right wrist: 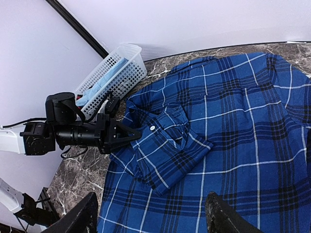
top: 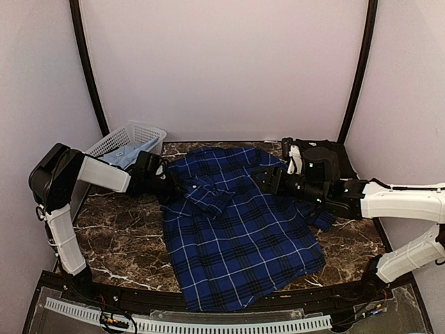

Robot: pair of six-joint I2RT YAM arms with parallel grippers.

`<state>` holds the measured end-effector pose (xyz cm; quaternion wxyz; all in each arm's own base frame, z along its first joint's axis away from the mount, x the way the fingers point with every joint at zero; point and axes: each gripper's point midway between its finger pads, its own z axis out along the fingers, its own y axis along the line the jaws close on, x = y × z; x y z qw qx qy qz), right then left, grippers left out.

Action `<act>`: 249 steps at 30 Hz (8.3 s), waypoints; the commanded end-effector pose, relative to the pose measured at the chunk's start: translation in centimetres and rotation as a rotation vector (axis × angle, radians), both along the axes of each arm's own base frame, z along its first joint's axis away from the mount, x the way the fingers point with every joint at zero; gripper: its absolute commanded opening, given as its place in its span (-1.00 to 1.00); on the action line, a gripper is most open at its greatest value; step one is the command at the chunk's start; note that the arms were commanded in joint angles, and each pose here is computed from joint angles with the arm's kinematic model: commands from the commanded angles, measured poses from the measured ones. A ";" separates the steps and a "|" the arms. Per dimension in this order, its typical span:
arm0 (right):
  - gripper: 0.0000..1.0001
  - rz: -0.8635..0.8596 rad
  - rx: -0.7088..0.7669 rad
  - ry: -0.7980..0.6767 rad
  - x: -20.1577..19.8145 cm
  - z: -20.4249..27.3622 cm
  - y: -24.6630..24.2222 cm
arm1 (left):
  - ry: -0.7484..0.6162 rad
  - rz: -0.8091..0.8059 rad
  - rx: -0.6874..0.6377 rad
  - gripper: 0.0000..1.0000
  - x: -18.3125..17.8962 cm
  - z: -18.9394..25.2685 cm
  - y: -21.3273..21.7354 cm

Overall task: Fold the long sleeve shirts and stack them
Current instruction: Pick up the sleeve from the center of the board, then pick up the corner of the shirt from the corner of the board.

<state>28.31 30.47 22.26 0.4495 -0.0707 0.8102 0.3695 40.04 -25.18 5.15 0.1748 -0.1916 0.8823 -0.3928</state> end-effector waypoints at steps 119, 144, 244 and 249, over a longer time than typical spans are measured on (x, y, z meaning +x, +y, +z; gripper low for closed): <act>-0.30 0.337 -0.814 0.387 -27.8 -17.4 20.4 | -0.567 -0.031 0.519 -1.00 2.4 31.1 7.0; -0.43 0.303 -0.937 0.367 -28.7 -19.2 19.7 | -0.563 -0.033 0.493 -1.00 2.9 31.0 7.7; -1.00 0.460 -0.496 0.365 -27.6 -9.2 22.6 | -0.639 0.387 0.747 -1.00 1.4 38.8 23.7; -1.00 0.420 -0.490 0.381 -26.4 -9.4 20.9 | -0.696 0.316 0.652 -1.00 1.8 39.2 21.6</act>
